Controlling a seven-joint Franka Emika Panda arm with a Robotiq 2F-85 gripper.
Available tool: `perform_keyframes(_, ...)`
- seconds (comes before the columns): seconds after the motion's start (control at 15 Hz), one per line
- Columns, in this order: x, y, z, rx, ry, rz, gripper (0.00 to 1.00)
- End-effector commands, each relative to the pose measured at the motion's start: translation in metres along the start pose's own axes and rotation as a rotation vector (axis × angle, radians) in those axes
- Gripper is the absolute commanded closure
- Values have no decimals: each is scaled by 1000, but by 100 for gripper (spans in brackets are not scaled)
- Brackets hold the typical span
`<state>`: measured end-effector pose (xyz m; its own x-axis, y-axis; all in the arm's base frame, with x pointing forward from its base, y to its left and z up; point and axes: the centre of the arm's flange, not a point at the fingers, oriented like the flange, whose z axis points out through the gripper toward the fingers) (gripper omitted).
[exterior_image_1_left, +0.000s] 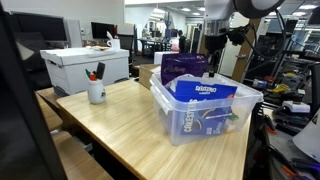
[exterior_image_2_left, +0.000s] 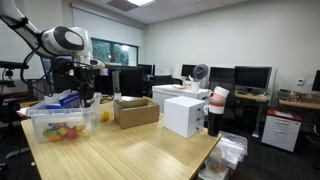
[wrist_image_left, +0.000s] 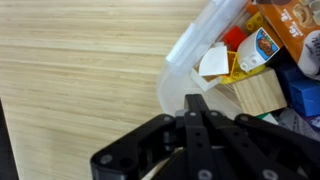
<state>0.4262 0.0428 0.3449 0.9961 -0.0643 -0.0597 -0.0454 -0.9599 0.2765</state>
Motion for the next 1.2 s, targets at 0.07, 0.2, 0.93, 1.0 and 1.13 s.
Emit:
perform_keyframes(0.07,19,32,0,-65,14,-132,98)
perform_keyframes(0.2,23,40,-2,-86,20,-172,98)
perform_keyframes(0.93,44,65,-31,-112,97,-128,98)
perform_keyframes(1.0,44,63,-41,-82,96,-120,98)
perform_keyframes(1.13,41,59,-55,-22,67,-110,98)
